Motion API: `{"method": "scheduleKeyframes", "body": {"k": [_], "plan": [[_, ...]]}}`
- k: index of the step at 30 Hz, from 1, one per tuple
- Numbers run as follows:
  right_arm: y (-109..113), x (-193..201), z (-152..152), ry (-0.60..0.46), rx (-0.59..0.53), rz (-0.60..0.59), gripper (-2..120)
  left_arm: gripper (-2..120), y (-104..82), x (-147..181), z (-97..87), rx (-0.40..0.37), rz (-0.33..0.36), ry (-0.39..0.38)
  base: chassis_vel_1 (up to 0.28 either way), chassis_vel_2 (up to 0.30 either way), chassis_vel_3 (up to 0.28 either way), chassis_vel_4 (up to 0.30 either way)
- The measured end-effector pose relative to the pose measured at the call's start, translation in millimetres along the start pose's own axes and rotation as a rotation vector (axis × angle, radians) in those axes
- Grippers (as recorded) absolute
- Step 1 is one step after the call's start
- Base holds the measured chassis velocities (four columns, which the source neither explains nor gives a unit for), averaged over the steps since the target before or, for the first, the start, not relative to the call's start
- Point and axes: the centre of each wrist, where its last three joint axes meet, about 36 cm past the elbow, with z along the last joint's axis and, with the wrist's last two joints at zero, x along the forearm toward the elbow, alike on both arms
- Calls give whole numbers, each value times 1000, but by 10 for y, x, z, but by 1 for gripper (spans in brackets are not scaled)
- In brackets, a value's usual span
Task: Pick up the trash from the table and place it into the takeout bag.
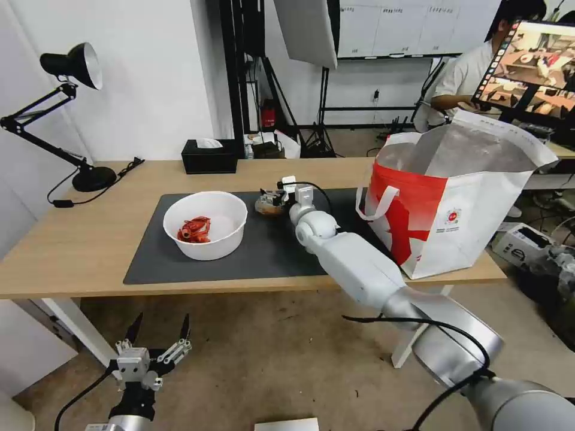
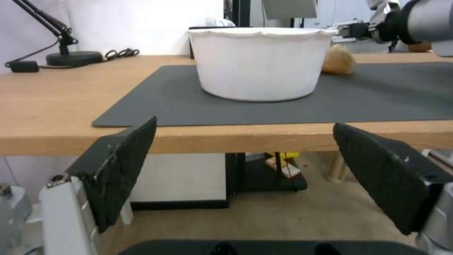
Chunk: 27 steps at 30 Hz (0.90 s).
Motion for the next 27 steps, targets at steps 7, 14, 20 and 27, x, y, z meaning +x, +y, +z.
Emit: {"method": "scheduleKeyframes", "body": {"k": [7,14,20,27], "plan": [[83,-68,-35,8,17,-15,100,100,35,0,-3,1,-2,-2,0,0,0,0],[100,-83,-48,40,32,-35,100,100,36,-4,-4,2,-1,-3,0,0,0,0],[77,-86,-87,82,51,-38,100,100,30,-2,-3,4,-1,-6,0,0,0,0],[43,-72,-99,108,64,-35,100,100,28,0,-4,4,-1,-7,0,0,0,0]]}}
